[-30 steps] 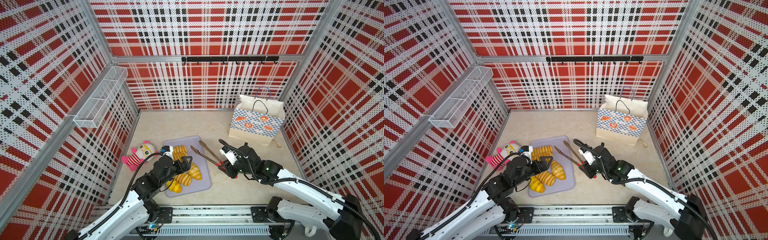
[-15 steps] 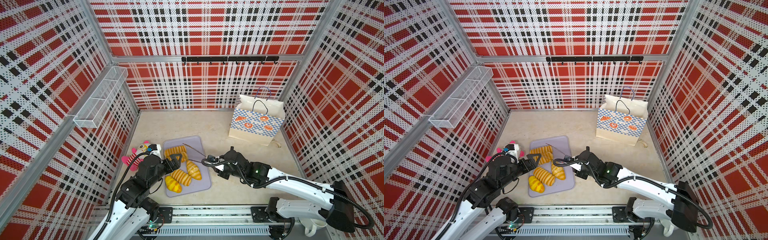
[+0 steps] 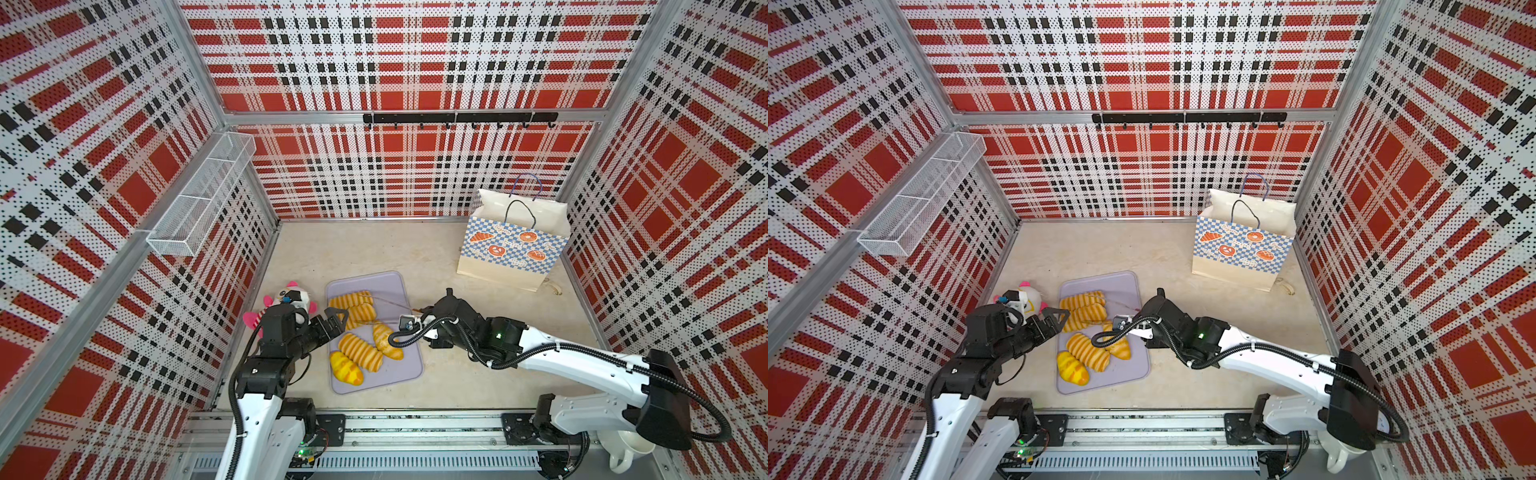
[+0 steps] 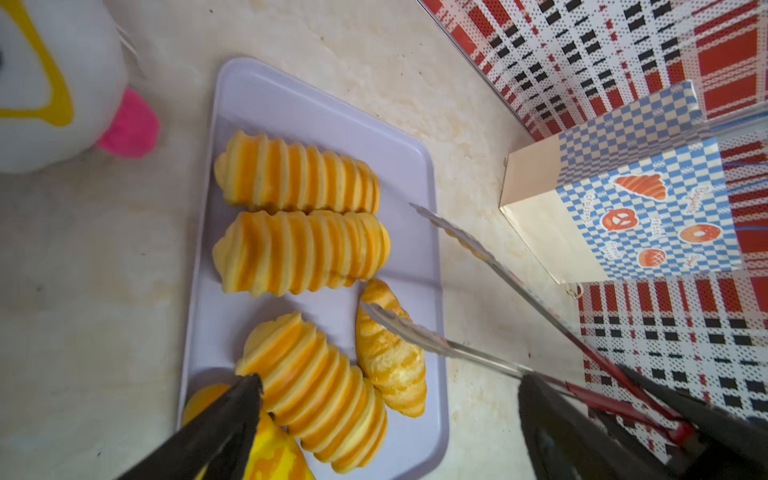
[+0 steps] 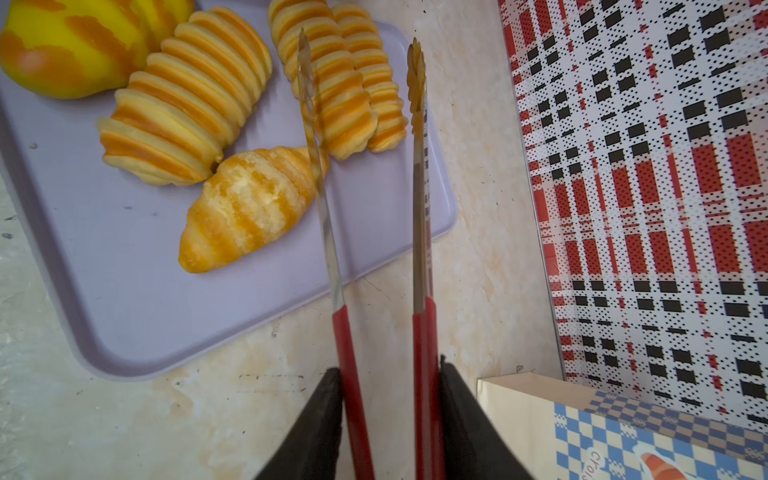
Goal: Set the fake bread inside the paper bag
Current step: 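Lower the tongs toward a striped roll while the left gripper moves down beside the tray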
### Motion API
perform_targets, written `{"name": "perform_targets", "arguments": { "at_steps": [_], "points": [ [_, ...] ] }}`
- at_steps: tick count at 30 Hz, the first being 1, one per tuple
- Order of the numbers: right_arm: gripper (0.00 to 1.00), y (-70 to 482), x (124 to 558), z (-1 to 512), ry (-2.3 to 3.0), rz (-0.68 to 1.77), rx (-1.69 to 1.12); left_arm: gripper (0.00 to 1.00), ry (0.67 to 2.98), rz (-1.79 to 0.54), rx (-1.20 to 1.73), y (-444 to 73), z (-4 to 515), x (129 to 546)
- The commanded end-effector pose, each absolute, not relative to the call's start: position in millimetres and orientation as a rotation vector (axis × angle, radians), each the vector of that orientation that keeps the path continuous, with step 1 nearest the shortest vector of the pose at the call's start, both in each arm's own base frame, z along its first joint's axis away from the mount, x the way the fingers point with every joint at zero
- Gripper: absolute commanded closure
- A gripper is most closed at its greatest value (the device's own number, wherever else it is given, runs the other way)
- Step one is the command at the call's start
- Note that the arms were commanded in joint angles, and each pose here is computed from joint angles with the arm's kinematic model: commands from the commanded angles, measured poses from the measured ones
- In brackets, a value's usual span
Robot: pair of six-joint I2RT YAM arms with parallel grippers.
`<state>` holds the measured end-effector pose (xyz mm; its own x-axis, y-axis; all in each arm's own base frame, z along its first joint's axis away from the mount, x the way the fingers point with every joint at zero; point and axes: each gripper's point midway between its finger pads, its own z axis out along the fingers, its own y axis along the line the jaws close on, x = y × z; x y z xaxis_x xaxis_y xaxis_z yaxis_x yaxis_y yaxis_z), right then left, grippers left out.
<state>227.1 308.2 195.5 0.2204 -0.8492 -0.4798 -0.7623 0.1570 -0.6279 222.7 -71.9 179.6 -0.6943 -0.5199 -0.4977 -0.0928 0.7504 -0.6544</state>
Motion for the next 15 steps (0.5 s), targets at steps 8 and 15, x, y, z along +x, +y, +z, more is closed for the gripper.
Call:
{"name": "perform_targets", "arguments": {
  "at_steps": [8,15],
  "points": [
    [0.62,307,228,203,1.464,-0.220,-1.682,0.02,2.261,-0.824,-0.469,-72,171,218],
    [0.63,317,230,197,1.423,-0.296,-1.730,0.02,2.272,-0.831,-0.490,-72,167,218]
  ]
}}
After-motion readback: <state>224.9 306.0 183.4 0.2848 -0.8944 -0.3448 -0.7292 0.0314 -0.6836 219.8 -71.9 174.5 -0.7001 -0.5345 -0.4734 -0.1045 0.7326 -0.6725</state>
